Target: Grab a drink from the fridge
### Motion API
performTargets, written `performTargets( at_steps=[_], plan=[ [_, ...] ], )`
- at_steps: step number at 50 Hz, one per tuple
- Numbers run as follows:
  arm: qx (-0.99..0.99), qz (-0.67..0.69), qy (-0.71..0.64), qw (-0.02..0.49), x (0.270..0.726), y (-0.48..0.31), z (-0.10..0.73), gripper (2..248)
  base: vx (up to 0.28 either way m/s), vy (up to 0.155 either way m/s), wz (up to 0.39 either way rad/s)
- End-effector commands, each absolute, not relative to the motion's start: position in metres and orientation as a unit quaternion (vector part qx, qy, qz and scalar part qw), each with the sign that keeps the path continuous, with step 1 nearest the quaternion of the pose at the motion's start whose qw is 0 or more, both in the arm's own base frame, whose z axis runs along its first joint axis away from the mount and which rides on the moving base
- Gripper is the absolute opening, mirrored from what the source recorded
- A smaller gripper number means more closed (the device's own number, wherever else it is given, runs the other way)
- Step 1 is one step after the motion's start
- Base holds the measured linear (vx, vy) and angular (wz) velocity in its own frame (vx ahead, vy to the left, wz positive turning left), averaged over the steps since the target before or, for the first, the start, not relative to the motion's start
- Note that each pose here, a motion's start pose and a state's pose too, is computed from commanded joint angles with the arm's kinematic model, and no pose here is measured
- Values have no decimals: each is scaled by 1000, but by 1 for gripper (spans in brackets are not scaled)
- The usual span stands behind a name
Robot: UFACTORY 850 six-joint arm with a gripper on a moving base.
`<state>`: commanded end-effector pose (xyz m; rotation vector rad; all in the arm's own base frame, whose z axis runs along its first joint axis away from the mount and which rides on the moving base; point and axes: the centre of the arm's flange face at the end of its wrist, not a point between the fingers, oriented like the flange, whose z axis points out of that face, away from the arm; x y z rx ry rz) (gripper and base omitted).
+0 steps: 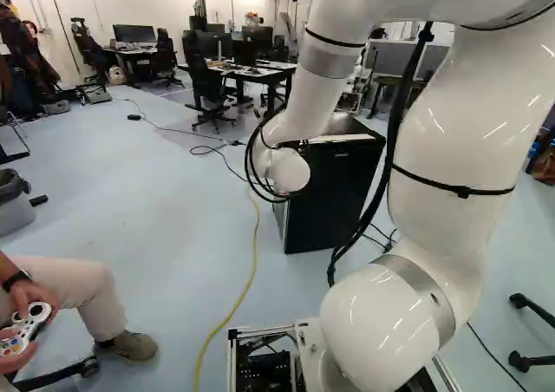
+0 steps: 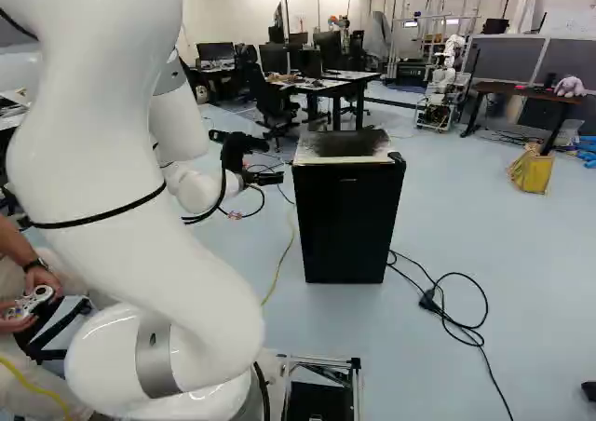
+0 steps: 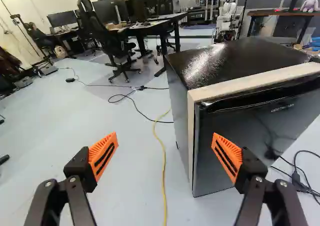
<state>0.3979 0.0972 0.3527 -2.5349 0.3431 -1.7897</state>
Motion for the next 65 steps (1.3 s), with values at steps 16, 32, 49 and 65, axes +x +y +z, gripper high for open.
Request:
performTargets(
  at_steps=[16,32,49,65],
  plan=[
    [-810,-572,129,-8,401,96,338,247,0,0,0],
    [-806,-572,148,-28,407,95,323,247,0,0,0],
    [-800,-574,168,-51,418,95,307,247,0,0,0],
    [-792,-577,185,-73,428,95,291,247,0,0,0]
  ],
)
